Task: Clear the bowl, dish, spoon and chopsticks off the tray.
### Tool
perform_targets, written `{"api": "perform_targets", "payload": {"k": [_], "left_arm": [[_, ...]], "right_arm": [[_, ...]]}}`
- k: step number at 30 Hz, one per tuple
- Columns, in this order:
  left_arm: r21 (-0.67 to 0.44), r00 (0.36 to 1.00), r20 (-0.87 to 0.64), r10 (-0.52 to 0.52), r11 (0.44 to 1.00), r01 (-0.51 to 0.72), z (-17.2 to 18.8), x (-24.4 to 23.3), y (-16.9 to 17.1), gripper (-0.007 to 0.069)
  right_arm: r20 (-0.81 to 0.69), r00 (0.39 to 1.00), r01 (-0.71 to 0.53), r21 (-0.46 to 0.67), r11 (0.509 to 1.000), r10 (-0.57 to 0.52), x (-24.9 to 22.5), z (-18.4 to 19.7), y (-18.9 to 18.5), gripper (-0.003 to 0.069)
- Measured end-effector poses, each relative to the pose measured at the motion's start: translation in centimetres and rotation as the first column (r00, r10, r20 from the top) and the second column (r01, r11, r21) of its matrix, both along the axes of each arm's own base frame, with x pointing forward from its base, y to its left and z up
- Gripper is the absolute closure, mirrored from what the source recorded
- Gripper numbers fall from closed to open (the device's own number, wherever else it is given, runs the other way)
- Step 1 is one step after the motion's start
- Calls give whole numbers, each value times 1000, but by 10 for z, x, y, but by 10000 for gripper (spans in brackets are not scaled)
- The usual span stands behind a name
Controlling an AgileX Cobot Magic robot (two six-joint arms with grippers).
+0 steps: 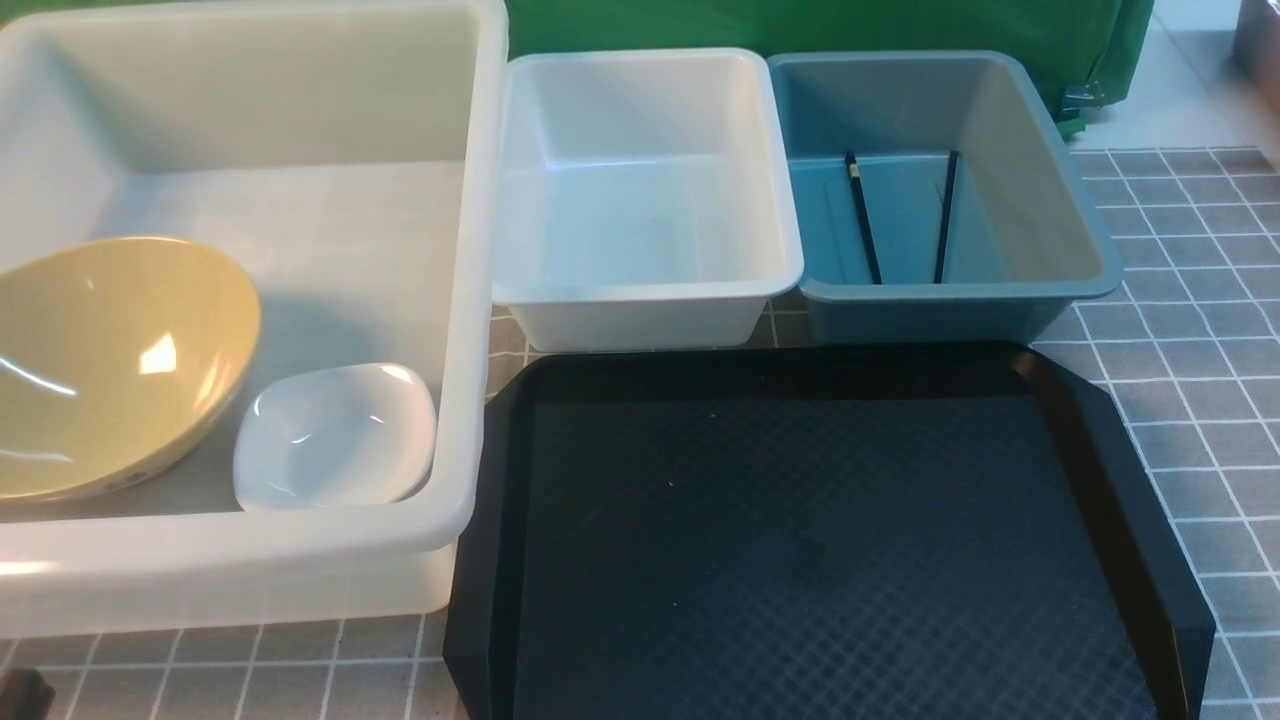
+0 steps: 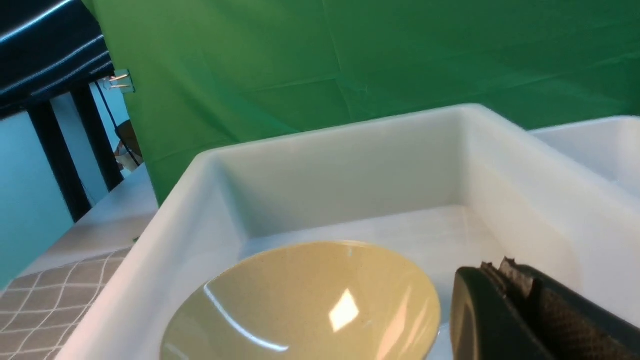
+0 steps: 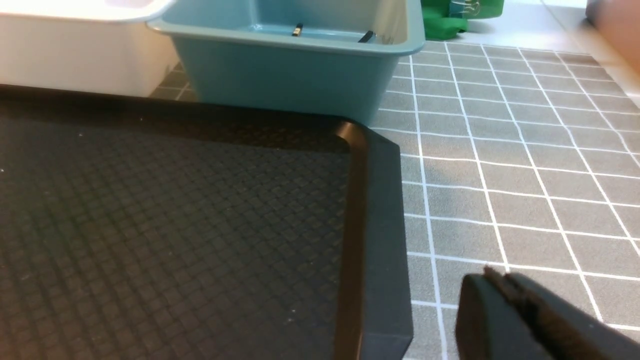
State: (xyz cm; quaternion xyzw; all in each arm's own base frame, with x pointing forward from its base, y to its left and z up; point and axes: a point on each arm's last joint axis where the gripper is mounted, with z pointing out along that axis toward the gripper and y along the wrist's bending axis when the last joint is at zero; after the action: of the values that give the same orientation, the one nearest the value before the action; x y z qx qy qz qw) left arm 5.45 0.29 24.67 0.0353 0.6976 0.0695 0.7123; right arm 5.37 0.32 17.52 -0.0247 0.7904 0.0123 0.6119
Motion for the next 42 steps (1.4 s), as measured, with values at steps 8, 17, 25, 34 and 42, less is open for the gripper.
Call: {"api": "perform_targets", "payload": {"k": [8,17,25,34,42], "left_arm": [[-182,981,-191,-18,983,-17,-64,1,-1,639],[-144,958,-266,-104,987,67,-71,-1,-6,639],[-143,962,-266,-67,989,29,-71,-1,-4,639],[-146,962,-264,-66,989,28,-70,-1,-4,639],[-154,962,-262,-69,988,29,-70,-1,-5,639]], "right_arm": [[-1,1000,0,0,1000,0,0,0,0,585],[-1,1000,0,0,1000,0,0,0,0,580],[-1,1000,0,0,1000,0,0,0,0,571],[-2,1000,0,0,1000,0,0,0,0,561],[-2,1000,0,0,1000,0,0,0,0,554]]}}
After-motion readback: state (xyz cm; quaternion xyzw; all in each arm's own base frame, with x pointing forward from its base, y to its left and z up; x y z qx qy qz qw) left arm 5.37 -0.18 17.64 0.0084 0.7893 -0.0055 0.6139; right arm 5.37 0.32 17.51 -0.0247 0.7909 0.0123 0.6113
